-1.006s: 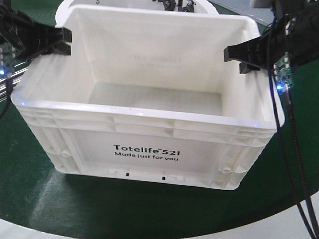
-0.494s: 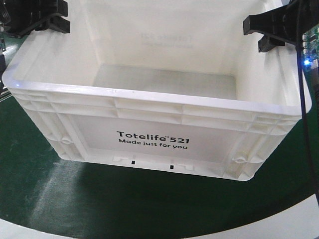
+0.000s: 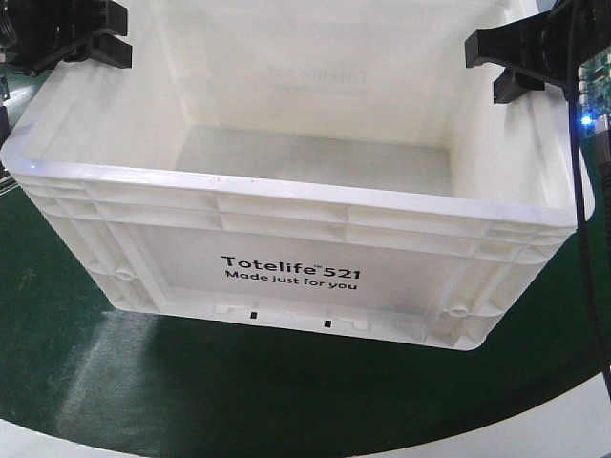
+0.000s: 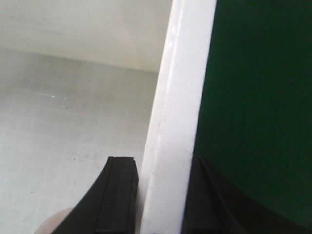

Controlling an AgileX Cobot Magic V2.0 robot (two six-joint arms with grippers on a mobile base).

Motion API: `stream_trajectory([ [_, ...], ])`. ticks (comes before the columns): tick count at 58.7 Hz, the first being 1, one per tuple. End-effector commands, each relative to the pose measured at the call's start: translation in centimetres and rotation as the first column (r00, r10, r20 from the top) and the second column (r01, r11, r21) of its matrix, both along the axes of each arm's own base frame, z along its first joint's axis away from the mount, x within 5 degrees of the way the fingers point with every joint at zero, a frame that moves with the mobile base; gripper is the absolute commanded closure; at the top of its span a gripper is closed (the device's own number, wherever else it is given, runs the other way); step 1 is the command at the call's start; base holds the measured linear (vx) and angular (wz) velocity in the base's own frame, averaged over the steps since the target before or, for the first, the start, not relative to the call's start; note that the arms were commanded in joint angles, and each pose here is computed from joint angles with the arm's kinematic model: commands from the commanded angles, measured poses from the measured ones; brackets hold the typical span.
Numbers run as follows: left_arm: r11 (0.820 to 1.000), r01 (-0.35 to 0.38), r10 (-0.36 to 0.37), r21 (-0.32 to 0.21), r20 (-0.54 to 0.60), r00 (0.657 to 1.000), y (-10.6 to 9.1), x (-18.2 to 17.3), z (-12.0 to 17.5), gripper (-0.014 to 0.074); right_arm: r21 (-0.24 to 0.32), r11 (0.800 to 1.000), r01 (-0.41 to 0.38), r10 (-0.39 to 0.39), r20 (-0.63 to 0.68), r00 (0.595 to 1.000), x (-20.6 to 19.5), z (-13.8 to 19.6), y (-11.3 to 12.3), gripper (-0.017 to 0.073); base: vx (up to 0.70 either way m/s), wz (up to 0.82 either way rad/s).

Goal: Place moving items into box and shelve
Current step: 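Lift the crate off the conveyor with both grippers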

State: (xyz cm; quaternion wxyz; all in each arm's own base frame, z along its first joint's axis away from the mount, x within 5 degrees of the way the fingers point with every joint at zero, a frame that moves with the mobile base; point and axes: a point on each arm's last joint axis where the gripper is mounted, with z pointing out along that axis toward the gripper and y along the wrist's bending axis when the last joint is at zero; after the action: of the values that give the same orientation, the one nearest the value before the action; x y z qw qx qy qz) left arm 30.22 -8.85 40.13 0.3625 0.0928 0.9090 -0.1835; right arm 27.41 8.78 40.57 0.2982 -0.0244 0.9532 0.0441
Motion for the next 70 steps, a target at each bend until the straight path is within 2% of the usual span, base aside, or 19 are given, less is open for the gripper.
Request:
stream_trajectory([
  [1, 0.981, 0.029, 0.003, -0.194, 0.165, 0.986, -1.07, -1.85, 4.61, 0.0594, 0.124, 0.990, -0.062, 0.036, 0.198, 0.980, -0.58, 3.41, 0.69, 0.0564, 0.00, 0.00],
  [70, 0.981, 0.029, 0.004, -0.194, 0.166, 0.986, -1.06, -1.84, 4.62, 0.0594, 0.118, 0.991, -0.063, 0.040, 0.191, 0.981, -0.63, 3.36, 0.67, 0.0564, 0.00, 0.00],
])
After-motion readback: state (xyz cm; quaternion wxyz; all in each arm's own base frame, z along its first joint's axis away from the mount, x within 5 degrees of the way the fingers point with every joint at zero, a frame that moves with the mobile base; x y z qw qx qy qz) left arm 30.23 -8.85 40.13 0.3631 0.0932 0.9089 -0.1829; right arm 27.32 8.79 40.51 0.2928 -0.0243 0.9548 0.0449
